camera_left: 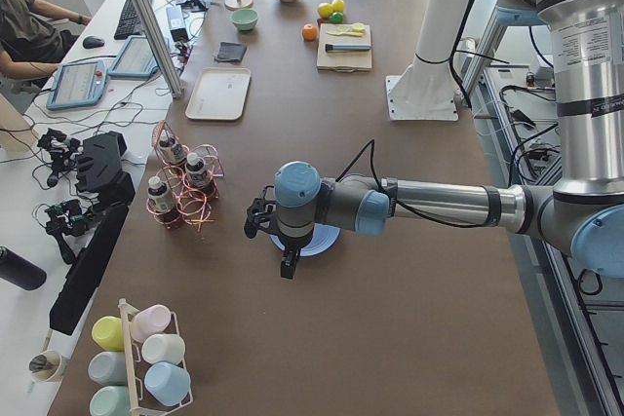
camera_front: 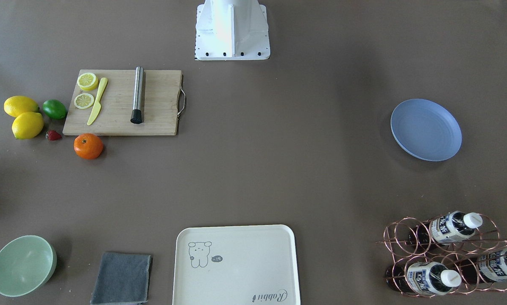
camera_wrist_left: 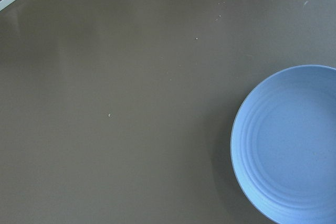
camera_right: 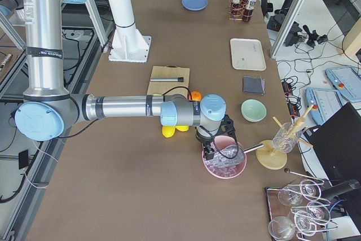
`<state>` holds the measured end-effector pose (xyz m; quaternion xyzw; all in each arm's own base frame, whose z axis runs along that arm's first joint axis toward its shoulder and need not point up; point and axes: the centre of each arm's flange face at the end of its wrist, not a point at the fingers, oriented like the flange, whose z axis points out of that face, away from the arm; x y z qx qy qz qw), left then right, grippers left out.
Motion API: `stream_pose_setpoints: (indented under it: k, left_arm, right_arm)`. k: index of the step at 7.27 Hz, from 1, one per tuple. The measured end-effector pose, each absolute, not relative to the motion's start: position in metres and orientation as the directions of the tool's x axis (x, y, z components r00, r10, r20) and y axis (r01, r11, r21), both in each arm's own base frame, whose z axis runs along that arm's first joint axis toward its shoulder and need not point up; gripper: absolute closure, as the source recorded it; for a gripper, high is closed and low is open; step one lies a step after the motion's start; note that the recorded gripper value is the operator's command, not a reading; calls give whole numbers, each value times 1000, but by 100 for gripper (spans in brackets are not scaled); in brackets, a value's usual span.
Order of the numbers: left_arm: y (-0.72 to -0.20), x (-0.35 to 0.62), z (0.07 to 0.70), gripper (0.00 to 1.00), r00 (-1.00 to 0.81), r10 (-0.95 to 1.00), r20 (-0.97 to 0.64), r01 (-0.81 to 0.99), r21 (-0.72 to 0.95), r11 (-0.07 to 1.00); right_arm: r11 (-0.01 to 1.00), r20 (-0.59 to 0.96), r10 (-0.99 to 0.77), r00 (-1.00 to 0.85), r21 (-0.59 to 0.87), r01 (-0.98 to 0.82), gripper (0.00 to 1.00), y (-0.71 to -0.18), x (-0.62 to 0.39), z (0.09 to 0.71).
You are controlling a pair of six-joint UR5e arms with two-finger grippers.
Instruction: Pick orange to plate
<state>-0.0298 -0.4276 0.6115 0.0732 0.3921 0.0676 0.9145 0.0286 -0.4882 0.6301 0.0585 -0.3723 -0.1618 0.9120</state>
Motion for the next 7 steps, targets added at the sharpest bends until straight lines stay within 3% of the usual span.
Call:
stream_pose_setpoints:
  k: [4,7]
  left_arm:
    - [-433,-19,650,2,679,187,-710,-77,185,980]
    - [-439,44,686,3,646,163,-746,-30,188,982]
  right_arm:
    - [942,693,-335,638,229,245,0,-488,21,627]
    - [939,715,-341,610,234,250,0,-487,14,625]
